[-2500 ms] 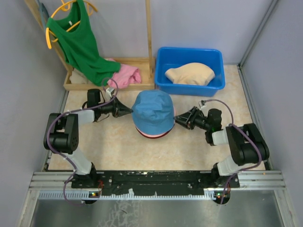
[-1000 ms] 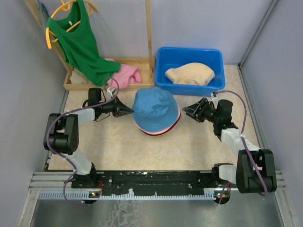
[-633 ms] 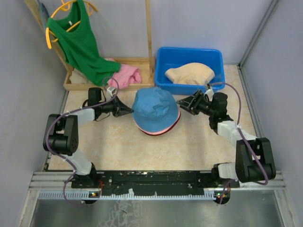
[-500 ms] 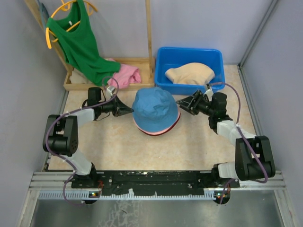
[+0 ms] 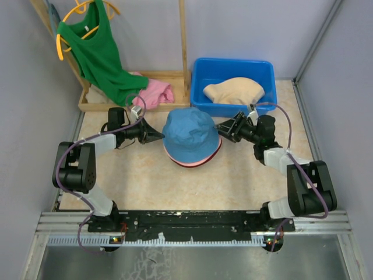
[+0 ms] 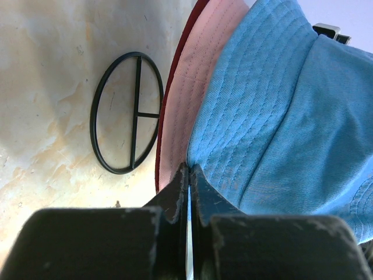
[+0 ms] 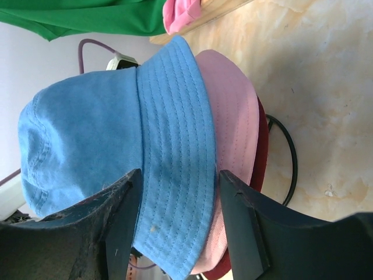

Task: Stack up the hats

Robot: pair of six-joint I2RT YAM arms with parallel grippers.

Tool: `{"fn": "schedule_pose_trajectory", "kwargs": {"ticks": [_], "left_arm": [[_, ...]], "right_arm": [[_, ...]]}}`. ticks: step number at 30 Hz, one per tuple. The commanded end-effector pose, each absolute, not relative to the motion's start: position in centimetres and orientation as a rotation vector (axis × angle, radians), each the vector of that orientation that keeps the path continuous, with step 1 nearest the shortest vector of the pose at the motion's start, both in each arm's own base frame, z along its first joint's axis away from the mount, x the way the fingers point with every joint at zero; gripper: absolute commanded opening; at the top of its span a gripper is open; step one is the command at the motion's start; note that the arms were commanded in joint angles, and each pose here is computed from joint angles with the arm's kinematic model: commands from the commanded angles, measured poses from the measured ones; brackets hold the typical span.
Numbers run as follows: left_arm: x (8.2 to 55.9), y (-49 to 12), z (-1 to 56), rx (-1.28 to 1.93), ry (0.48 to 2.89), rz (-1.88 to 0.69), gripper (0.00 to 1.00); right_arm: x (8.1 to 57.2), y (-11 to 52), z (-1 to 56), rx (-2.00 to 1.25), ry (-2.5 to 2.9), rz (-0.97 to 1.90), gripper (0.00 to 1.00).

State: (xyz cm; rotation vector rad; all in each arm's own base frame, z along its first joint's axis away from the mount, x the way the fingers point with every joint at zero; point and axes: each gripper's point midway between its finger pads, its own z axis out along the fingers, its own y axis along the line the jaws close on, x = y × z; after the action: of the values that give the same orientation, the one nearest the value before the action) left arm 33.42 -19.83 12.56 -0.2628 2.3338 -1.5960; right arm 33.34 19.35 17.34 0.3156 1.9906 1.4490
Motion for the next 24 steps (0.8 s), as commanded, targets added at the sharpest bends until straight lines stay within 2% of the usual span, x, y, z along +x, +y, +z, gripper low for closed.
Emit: {"fn": "schedule_pose_trajectory", "kwargs": {"ticks": [1,6,9,13,17,24], "left_arm": [[33.0,-20.2,13.6,-0.207,2.308,-1.599,0.00],[33.0,-20.2,13.5,-0.209,2.310,-1.600,0.00],[33.0,-20.2,13.4,-0.208,2.313,-1.601,0.00],[33.0,-20.3,13.2,-0.208,2.316,-1.602,0.00],[33.0,-20.3,13.2,-0.208,2.316,-1.604,0.00],[33.0,-20.3,12.6,-0.211,2.325,-1.603,0.00]], "right_arm": [[33.1,20.1,17.8,0.260,1.954,1.485,0.57],[32.6,20.7,17.9,0.260,1.948,1.524,0.57],[32.4,21.2,18.1,0.258,1.945,1.548,0.50],[32.1,21.5,18.3,0.269,1.936,1.574,0.28],[31.6,21.3,17.6,0.285,1.957,1.565,0.00],[30.2,20.2,14.6,0.340,2.009,1.520,0.00]]}}
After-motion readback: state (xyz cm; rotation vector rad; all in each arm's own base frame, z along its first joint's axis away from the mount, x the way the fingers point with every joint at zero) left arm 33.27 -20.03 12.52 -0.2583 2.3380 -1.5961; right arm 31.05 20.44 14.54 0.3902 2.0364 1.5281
